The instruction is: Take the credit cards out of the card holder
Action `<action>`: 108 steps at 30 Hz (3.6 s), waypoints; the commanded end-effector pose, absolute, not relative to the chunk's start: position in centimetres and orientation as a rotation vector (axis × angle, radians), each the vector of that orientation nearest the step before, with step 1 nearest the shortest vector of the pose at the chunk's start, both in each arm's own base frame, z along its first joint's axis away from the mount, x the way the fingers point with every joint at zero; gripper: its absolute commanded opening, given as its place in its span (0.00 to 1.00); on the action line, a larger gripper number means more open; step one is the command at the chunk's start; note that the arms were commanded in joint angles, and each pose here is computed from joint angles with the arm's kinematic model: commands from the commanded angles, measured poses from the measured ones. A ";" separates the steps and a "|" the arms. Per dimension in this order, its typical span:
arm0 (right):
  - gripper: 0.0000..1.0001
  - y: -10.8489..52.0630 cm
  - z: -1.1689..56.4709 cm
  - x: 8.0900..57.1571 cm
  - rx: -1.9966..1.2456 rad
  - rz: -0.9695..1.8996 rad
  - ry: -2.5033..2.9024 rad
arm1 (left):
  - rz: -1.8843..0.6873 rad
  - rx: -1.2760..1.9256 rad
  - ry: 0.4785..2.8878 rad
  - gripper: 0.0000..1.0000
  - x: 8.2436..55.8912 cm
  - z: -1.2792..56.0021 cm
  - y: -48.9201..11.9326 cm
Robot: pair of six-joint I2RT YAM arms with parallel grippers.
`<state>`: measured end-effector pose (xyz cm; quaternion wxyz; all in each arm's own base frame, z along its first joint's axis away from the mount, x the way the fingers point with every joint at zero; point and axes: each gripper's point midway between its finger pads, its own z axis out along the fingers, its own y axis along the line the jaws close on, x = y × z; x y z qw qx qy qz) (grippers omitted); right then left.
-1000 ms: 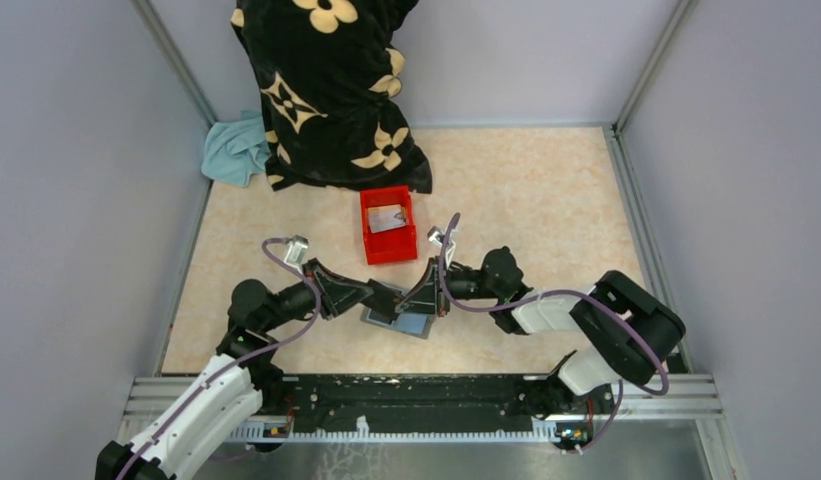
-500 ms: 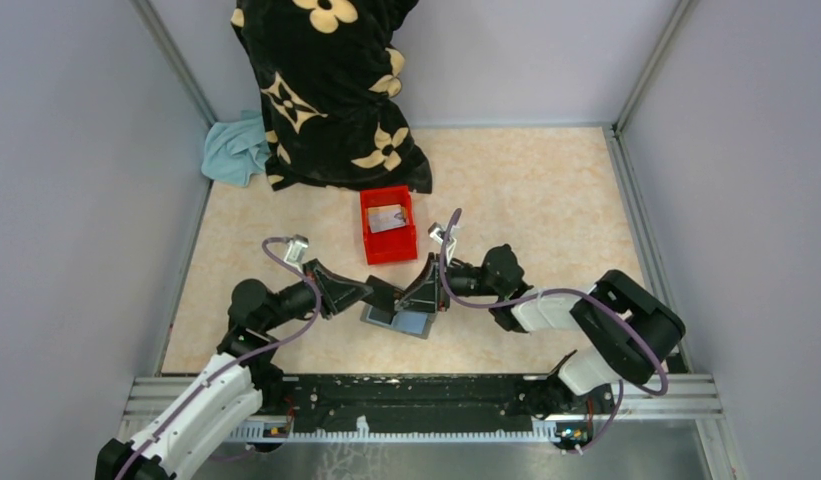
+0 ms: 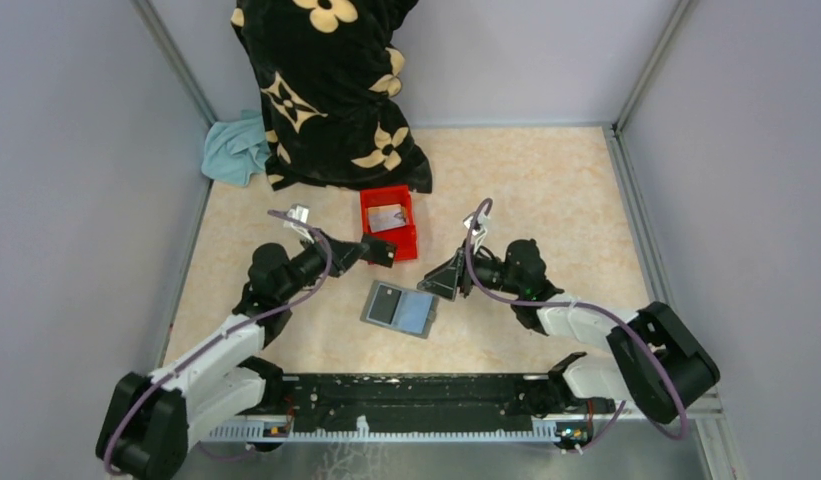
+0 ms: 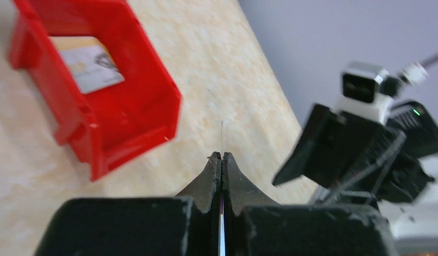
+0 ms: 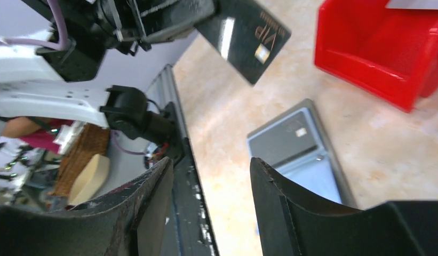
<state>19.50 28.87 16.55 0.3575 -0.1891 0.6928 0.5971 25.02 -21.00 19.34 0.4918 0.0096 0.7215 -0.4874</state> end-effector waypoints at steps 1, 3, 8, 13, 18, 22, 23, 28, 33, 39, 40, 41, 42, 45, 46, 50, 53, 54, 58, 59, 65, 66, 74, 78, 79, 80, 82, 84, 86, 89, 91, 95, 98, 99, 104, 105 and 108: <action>0.55 27.9 15.9 21.6 -0.539 1.304 1.847 | -1.079 -0.080 1.587 0.00 30.2 22.6 -19.8; 0.55 27.7 15.9 22.0 -0.562 1.254 1.869 | -1.010 -0.111 1.576 0.00 32.6 22.7 -19.6; 0.55 27.5 16.3 22.4 -0.585 1.209 1.877 | -0.858 -0.157 1.535 0.00 37.7 22.6 -19.0; 0.54 27.2 15.9 22.3 -0.582 1.189 1.891 | -0.815 -0.220 1.535 0.00 42.1 22.2 -19.6; 0.54 26.8 15.2 22.4 -0.595 1.158 1.915 | -0.810 -0.247 1.597 0.00 44.5 19.6 -20.6; 0.54 26.6 14.9 22.4 -0.601 1.137 1.925 | -0.827 -0.269 1.642 0.00 44.4 17.4 -21.1; 0.54 26.5 14.9 22.5 -0.599 1.133 1.927 | -0.829 -0.273 1.650 0.00 44.3 17.0 -21.1; 0.54 26.5 14.5 22.6 -0.599 1.131 1.931 | -0.836 -0.288 1.707 0.00 43.9 15.4 -21.6; 0.54 26.7 14.1 22.7 -0.597 1.148 1.935 | -0.849 -0.306 1.754 0.00 44.3 14.1 -22.3; 0.54 26.5 13.7 22.9 -0.591 1.122 1.948 | -0.877 -0.319 1.801 0.00 44.0 13.0 -23.3; 0.54 26.4 13.7 23.0 -0.591 1.120 1.949 | -0.876 -0.326 1.812 0.00 43.9 12.7 -23.4; 0.54 26.4 13.7 23.0 -0.592 1.119 1.948 | -0.878 -0.333 1.822 0.00 43.9 12.4 -23.6; 0.54 26.4 13.6 23.1 -0.592 1.118 1.949 | -0.881 -0.335 1.821 0.00 43.9 12.3 -23.6; 0.54 26.4 13.3 23.1 -0.589 1.114 1.956 | -0.893 -0.338 1.838 0.00 44.1 11.4 -24.2; 0.53 26.3 13.2 23.1 -0.587 1.114 1.962 | -0.895 -0.340 1.842 0.00 44.2 11.3 -24.3; 0.53 26.0 12.9 23.1 -0.582 1.099 1.968 | -0.887 -0.346 1.841 0.00 44.7 10.8 -24.4; 0.53 25.7 12.8 23.1 -0.577 1.091 1.970 | -0.867 -0.343 1.837 0.00 45.1 10.6 -24.4; 0.53 25.6 12.8 23.1 -0.576 1.088 1.970 | -0.864 -0.339 1.835 0.00 45.2 10.6 -24.4; 0.53 25.4 12.6 23.2 -0.572 1.082 1.975 | -0.857 -0.334 1.848 0.00 45.4 10.1 -24.6; 0.53 25.4 12.6 23.2 -0.571 1.082 1.975 | -0.862 -0.332 1.850 0.04 45.4 10.0 -24.6; 0.53 25.4 12.5 23.3 -0.574 1.087 1.975 | -0.889 -0.313 1.841 0.28 45.1 10.2 -25.0; 0.53 25.4 12.5 23.3 -0.573 1.088 1.975 | -0.887 -0.312 1.837 0.31 45.1 10.3 -24.9; 0.53 25.4 12.6 23.2 -0.574 1.091 1.975 | -0.853 -0.306 1.800 0.32 44.9 12.1 -24.1; 0.53 25.4 12.7 23.2 -0.576 1.094 1.973 | -0.818 -0.293 1.788 0.33 44.9 13.1 -23.6; 0.53 25.4 12.7 23.2 -0.575 1.094 1.971 | -0.805 -0.288 1.788 0.33 45.0 13.3 -23.5; 0.52 25.4 12.7 23.1 -0.574 1.096 1.971 | -0.787 -0.277 1.786 0.34 45.0 13.5 -23.3; 0.52 25.4 12.7 23.1 -0.574 1.098 1.970 | -0.757 -0.271 1.778 0.38 45.2 13.8 -22.9; 0.52 25.4 12.7 23.0 -0.574 1.101 1.970 | -0.734 -0.273 1.781 0.39 45.3 13.9 -22.6; 0.52 25.4 12.7 23.0 -0.572 1.102 1.968 | -0.721 -0.265 1.776 0.40 45.3 14.3 -22.4; 0.52 25.3 12.7 23.0 -0.570 1.100 1.967 | -0.696 -0.254 1.755 0.40 45.3 15.3 -22.0; 0.52 25.3 12.8 23.0 -0.568 1.100 1.967 | -0.683 -0.234 1.741 0.40 45.1 16.1 -21.8; 0.50 25.4 12.8 23.0 -0.563 1.102 1.968 | -0.696 -0.145 1.734 0.37 44.2 17.3 -22.4; 0.26 25.4 12.8 23.0 -0.554 1.114 1.971 | -0.713 -0.065 1.743 0.31 42.2 17.7 -23.1; 0.12 25.5 12.6 23.0 -0.548 1.119 1.975 | -0.712 -0.043 1.753 0.28 41.3 17.5 -23.3; 0.00 26.3 12.4 22.6 -0.497 1.147 1.967 | -0.850 0.134 1.809 0.00 34.6 15.8 -25.0; 0.00 26.6 12.6 22.4 -0.490 1.127 1.952 | -0.898 0.165 1.809 0.00 33.5 15.8 -25.3; 0.00 28.8 12.6 21.3 -0.563 1.095 1.958 | -0.940 0.170 1.901 0.00 30.3 12.4 -24.6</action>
